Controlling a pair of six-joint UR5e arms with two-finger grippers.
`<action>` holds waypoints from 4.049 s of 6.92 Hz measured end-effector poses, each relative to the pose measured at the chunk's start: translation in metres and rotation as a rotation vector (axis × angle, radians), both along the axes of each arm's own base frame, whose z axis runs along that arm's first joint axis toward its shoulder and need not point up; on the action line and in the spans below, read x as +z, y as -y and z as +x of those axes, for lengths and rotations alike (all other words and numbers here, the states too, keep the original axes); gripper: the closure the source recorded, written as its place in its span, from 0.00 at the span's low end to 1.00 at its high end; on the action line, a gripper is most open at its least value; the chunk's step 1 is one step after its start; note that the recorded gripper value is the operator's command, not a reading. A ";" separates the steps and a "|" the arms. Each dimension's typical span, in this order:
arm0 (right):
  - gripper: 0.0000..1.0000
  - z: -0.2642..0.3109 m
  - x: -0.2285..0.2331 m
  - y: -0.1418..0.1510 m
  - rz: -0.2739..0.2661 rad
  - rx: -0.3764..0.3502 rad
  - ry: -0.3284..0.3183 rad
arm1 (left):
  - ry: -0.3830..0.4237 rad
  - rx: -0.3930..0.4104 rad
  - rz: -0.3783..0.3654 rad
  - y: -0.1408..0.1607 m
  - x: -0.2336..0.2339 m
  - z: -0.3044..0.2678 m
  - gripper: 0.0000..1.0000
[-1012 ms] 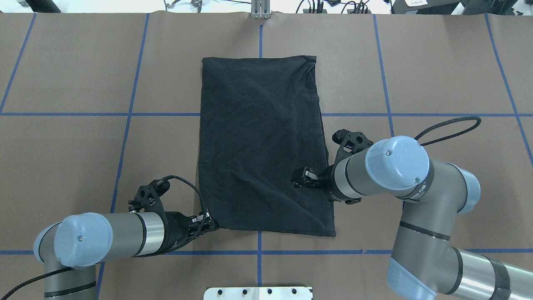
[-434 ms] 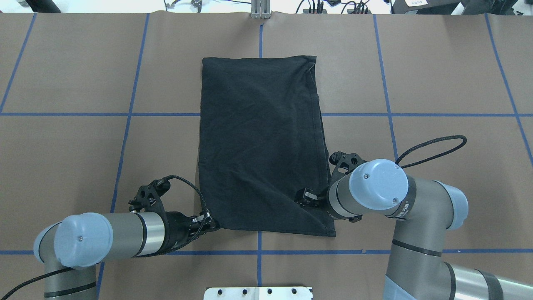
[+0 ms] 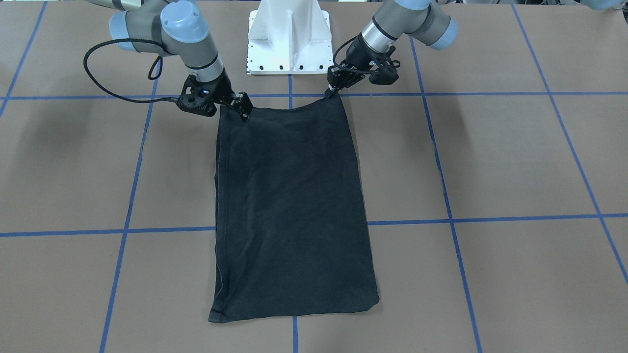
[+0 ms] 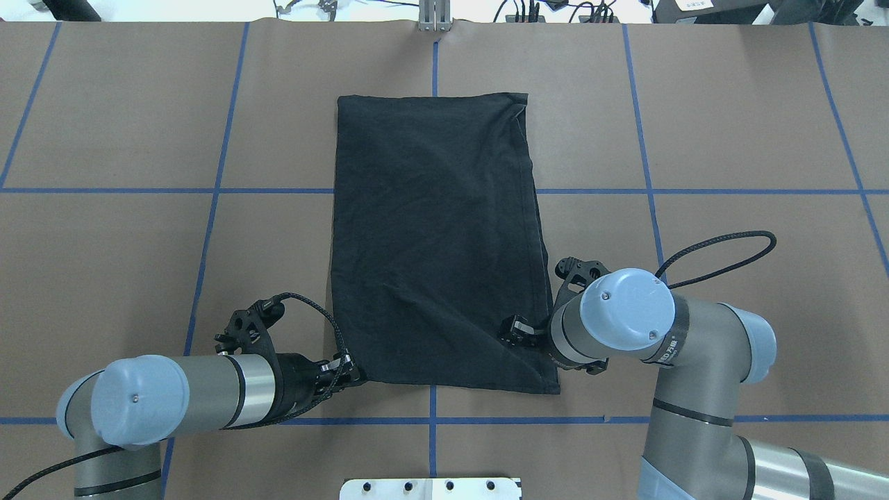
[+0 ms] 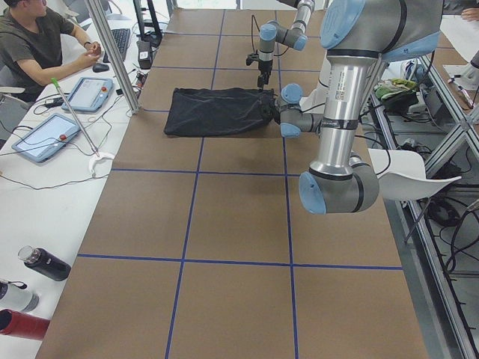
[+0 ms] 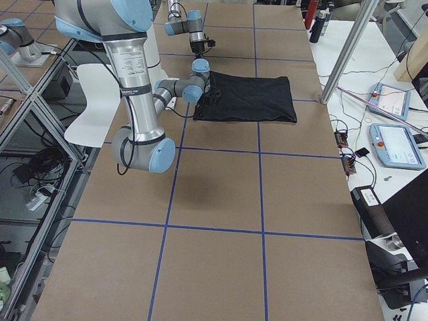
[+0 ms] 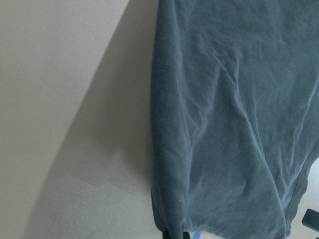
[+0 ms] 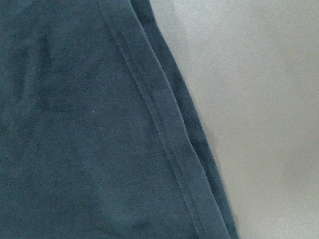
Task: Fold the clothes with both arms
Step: 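Move the right gripper down to the shirt's other near corner, then grasp the other near corner with the right gripper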
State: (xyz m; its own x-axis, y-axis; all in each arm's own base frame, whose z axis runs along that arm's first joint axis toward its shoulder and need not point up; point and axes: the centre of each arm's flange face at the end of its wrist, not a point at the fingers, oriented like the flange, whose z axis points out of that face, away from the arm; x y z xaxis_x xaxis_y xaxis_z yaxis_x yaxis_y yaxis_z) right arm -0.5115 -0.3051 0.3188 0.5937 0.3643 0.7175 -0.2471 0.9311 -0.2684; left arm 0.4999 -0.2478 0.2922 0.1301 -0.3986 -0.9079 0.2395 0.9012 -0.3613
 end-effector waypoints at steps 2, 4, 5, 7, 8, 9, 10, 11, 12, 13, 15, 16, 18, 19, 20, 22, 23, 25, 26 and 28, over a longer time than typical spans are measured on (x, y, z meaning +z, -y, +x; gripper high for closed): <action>0.00 -0.008 0.005 -0.008 -0.024 -0.003 -0.009 | -0.001 0.000 0.000 0.000 0.000 0.000 1.00; 0.00 -0.012 0.005 -0.016 -0.070 0.014 -0.006 | -0.002 -0.001 0.000 0.000 -0.001 0.000 1.00; 0.00 -0.013 0.005 -0.018 -0.083 0.021 -0.006 | -0.002 -0.002 0.001 0.000 -0.001 -0.001 1.00; 0.00 -0.013 0.009 -0.019 -0.091 0.023 -0.011 | -0.003 -0.002 0.001 0.000 -0.001 -0.001 1.00; 0.00 -0.014 0.011 -0.019 -0.092 0.022 -0.013 | -0.003 -0.002 0.001 0.001 -0.001 -0.001 1.00; 0.00 -0.014 0.012 -0.019 -0.093 0.022 -0.015 | -0.003 -0.003 0.001 0.001 -0.001 -0.001 1.00; 0.00 -0.015 0.012 -0.019 -0.093 0.022 -0.015 | -0.003 -0.003 0.001 0.001 -0.001 -0.001 1.00; 0.03 -0.015 0.011 -0.020 -0.093 0.021 -0.014 | -0.002 -0.003 0.001 0.001 -0.001 -0.001 1.00; 0.09 -0.016 0.012 -0.020 -0.094 0.021 -0.014 | -0.002 -0.003 0.001 0.001 -0.001 -0.001 1.00; 0.20 -0.018 0.012 -0.020 -0.094 0.020 -0.016 | -0.002 -0.003 0.001 0.001 -0.001 -0.001 1.00; 0.42 -0.020 0.016 -0.021 -0.096 0.020 -0.023 | -0.003 -0.003 0.001 0.001 -0.001 -0.001 1.00; 0.42 -0.021 0.016 -0.021 -0.096 0.019 -0.024 | -0.005 -0.004 0.001 0.001 -0.002 -0.002 1.00; 0.44 -0.022 0.013 -0.021 -0.094 0.017 -0.020 | -0.007 -0.006 0.002 0.002 -0.004 -0.003 1.00; 0.44 -0.022 0.012 -0.021 -0.094 0.016 -0.018 | -0.007 -0.006 0.002 0.002 -0.004 -0.003 1.00; 0.48 -0.023 0.011 -0.022 -0.094 0.015 -0.016 | -0.007 -0.007 0.002 0.002 -0.004 -0.004 1.00; 0.64 -0.023 0.009 -0.022 -0.093 0.012 -0.012 | -0.009 -0.007 0.002 0.002 -0.005 -0.004 1.00; 0.72 -0.023 0.008 -0.022 -0.095 0.008 -0.011 | -0.011 -0.007 0.003 0.002 -0.006 -0.005 1.00; 1.00 -0.023 0.008 -0.023 -0.100 0.001 -0.009 | -0.011 -0.007 0.003 0.002 -0.006 -0.005 1.00; 1.00 -0.023 0.007 -0.023 -0.100 0.000 -0.007 | -0.012 -0.007 0.003 0.002 -0.006 -0.005 1.00; 1.00 -0.023 0.001 -0.022 -0.098 0.006 0.005 | -0.012 -0.007 0.003 0.002 -0.006 -0.005 1.00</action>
State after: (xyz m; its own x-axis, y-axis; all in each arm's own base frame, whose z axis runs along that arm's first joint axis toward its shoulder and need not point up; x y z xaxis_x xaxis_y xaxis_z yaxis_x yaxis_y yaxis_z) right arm -0.5340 -0.2831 0.3198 0.5882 0.4365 0.6808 -0.2510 0.8988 -0.3595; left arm 0.4946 -0.2498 0.2858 0.1168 -0.3967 -0.9105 0.2417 0.9005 -0.3613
